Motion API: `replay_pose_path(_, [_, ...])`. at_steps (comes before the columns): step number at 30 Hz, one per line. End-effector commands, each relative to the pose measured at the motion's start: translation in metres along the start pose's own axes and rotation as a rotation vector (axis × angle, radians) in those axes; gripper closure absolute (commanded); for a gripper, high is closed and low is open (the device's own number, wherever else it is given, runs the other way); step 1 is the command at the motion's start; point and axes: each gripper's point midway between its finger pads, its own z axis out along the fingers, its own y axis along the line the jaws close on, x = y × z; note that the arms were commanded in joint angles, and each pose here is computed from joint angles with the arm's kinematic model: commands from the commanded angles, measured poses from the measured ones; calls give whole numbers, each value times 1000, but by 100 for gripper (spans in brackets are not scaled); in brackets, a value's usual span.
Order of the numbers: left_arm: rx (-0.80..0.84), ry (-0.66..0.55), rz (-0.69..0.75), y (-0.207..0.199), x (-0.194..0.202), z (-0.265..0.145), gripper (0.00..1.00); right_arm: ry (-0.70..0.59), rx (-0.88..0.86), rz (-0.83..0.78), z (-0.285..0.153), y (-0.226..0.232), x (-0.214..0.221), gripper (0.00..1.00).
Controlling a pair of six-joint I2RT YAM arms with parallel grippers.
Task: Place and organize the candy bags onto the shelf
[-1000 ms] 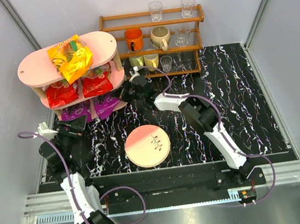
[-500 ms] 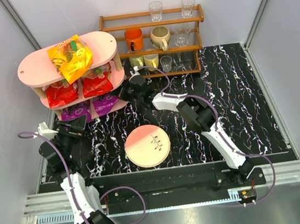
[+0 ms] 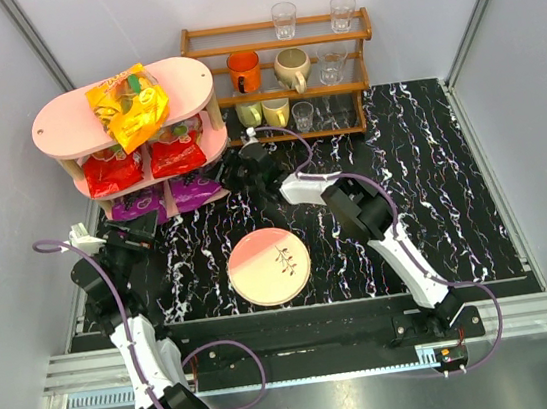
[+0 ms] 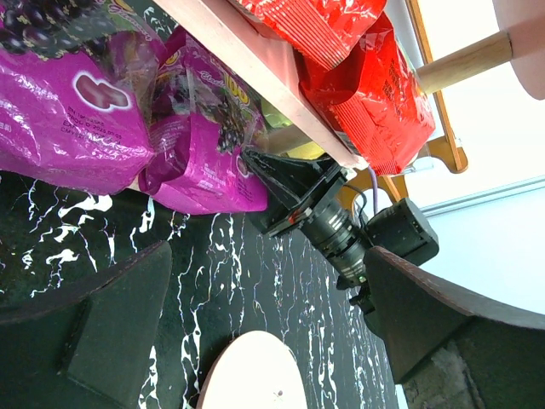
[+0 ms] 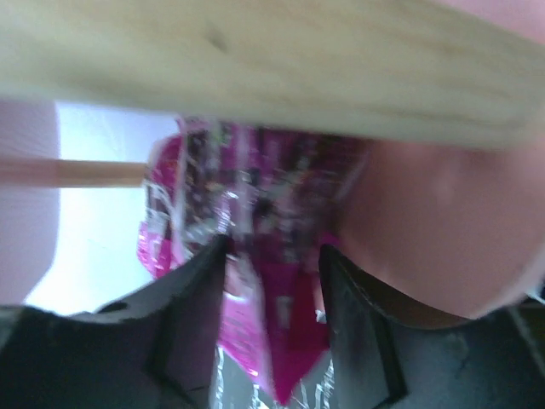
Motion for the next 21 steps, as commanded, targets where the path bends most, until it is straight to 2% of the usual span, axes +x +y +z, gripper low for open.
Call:
replay_pose_path(1, [69, -19, 48, -26, -13, -1, 1, -11, 3, -69, -21, 17, -2, 44])
replay_pose_path(9, [55, -21, 66, -26, -15, -1, 1, -18, -4, -123, -52, 19, -5, 36])
replay_pose_path(14, [42, -31, 80, -29, -21, -2, 1, -49, -39, -164, -78, 39, -26, 34])
replay_pose_path(15, [33, -31, 81, -28, -21, -2, 1, -45, -16, -156, -86, 27, -26, 34])
replay_pose_path(17, [-32, -35, 64, -21, -24, -2, 1, -69, -40, -174, -107, 42, -37, 33])
replay_pose_path(18, [-64, -30, 56, -16, -24, -3, 1, -53, 5, -172, -119, 25, -31, 33])
replay_pose_path(19, [-106, -17, 59, -12, -24, -5, 1, -77, -1, -201, -135, 39, -39, 33])
replay_pose_path(21, [-140, -15, 77, -13, -28, -6, 1, -54, 88, -210, -162, 14, -29, 32])
